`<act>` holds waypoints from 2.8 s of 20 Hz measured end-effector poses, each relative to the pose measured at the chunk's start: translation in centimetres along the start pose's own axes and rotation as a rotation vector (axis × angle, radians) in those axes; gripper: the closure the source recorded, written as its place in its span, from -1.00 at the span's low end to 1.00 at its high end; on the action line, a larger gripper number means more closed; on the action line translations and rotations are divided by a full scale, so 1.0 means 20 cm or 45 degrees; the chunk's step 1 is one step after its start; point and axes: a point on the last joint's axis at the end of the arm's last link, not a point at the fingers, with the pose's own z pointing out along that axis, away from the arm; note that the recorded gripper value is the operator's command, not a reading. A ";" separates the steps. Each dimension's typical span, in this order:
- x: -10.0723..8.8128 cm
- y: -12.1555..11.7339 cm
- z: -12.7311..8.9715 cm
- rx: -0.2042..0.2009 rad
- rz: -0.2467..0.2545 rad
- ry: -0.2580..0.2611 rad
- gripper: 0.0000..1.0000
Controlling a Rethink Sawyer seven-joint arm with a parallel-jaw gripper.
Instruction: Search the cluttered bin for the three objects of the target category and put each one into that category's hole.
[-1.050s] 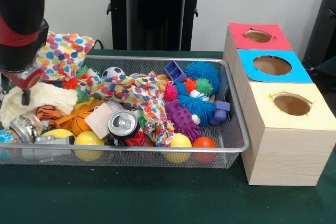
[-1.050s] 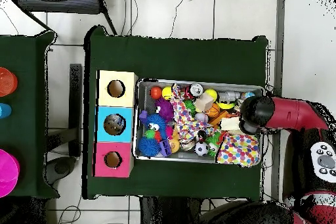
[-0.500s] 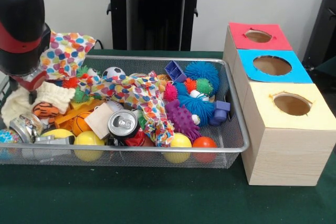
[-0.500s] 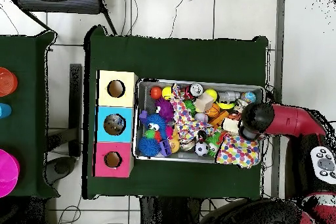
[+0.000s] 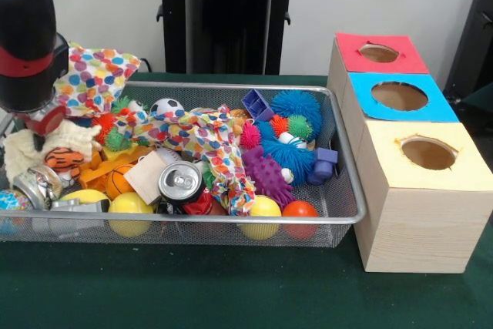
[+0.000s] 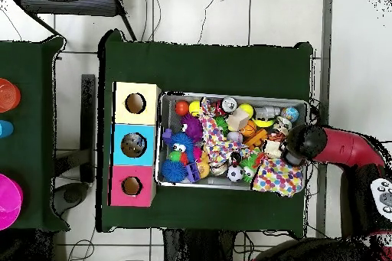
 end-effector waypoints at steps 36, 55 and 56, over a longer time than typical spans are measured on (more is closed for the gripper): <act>0.72 0.25 -0.61 -0.327 -0.020 0.064 1.00; 0.88 0.42 -1.06 -0.493 -0.002 -0.045 1.00; 0.88 0.43 -1.08 -0.498 -0.002 -0.047 1.00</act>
